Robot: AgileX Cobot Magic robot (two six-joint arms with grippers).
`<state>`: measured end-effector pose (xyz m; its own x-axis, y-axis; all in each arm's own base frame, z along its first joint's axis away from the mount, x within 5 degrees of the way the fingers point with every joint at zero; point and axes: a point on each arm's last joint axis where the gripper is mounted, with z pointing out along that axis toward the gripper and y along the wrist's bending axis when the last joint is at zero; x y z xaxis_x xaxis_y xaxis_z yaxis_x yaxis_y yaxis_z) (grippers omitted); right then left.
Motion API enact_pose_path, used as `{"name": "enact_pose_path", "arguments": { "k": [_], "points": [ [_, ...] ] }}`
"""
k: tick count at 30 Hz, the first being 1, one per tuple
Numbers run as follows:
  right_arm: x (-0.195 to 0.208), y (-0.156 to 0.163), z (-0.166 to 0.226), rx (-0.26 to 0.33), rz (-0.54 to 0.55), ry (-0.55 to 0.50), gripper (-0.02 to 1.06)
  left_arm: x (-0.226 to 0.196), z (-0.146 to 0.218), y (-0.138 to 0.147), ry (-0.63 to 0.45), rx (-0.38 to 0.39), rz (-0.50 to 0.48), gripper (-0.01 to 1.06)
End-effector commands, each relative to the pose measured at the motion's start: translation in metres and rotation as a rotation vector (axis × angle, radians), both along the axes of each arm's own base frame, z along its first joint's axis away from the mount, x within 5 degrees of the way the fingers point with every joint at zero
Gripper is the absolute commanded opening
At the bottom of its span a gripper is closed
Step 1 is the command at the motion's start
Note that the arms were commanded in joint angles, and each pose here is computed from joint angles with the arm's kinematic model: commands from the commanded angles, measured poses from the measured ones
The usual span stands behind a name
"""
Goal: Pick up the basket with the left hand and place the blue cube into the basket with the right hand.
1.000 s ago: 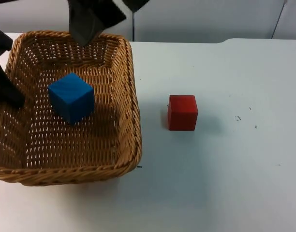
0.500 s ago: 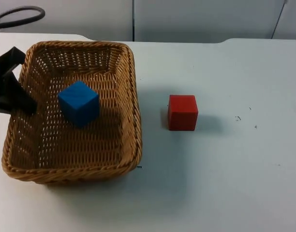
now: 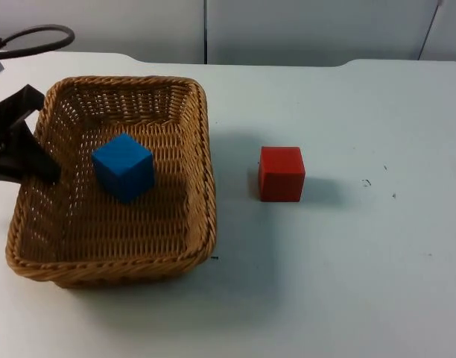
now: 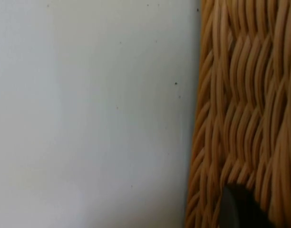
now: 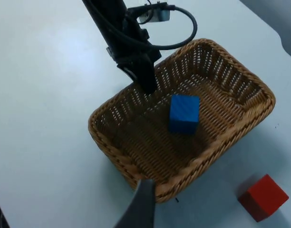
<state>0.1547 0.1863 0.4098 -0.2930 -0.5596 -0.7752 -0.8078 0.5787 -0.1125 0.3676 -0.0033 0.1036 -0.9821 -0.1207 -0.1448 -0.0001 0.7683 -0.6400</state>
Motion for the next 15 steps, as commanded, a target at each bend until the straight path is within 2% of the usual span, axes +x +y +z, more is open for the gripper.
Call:
{"name": "enact_pose_path", "arguments": {
  "k": [1,9,12,13,15],
  "points": [
    [-0.006,-0.004,0.003,0.039,0.005,-0.02,0.82,0.003,0.002,0.001,-0.023,-0.008,0.003,0.0],
    [-0.018,-0.02,0.015,0.086,0.004,-0.055,0.82,0.003,0.003,0.001,-0.023,-0.01,0.005,0.02],
    [-0.019,-0.021,0.015,0.074,0.003,-0.048,0.82,0.003,0.002,0.001,-0.024,-0.008,0.006,0.18],
    [-0.019,-0.021,0.015,0.074,0.003,-0.048,0.82,0.003,0.002,0.001,-0.024,-0.008,0.006,0.18],
    [-0.02,-0.022,0.014,0.066,0.002,-0.041,0.82,0.004,0.002,0.001,-0.03,-0.001,0.007,0.38]
  ]
}}
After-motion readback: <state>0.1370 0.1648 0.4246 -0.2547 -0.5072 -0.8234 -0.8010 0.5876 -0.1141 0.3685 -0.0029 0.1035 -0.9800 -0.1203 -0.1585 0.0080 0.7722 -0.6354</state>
